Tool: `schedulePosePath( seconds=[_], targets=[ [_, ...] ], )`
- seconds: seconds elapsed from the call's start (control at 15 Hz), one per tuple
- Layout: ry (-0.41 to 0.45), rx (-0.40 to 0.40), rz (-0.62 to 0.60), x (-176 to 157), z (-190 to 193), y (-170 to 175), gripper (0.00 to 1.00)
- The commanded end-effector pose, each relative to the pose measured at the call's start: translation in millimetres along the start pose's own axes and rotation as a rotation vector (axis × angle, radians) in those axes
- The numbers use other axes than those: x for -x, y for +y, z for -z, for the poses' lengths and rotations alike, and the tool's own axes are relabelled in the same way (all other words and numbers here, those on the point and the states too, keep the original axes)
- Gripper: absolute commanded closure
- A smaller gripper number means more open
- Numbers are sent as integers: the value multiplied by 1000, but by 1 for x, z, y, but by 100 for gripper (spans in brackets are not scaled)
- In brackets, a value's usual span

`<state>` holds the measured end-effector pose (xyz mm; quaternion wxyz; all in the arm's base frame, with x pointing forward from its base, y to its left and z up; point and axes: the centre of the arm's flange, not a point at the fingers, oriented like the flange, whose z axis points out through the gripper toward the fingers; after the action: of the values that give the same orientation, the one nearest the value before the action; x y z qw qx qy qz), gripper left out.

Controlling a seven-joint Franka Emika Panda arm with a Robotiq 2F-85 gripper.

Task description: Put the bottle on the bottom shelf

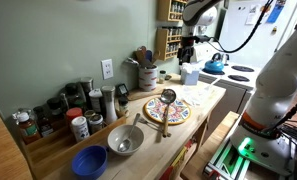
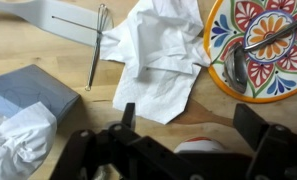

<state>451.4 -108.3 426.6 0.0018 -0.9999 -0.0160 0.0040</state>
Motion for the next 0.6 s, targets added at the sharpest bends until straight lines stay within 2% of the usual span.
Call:
schedulePosePath(
  seconds=[0.0,0.33,0.53],
  targets=[
    [31,-11,4,-46,-19,14,0],
    [70,-70,2,-88,-42,27,0],
    [87,-77,8,-109,-54,39,0]
  ],
)
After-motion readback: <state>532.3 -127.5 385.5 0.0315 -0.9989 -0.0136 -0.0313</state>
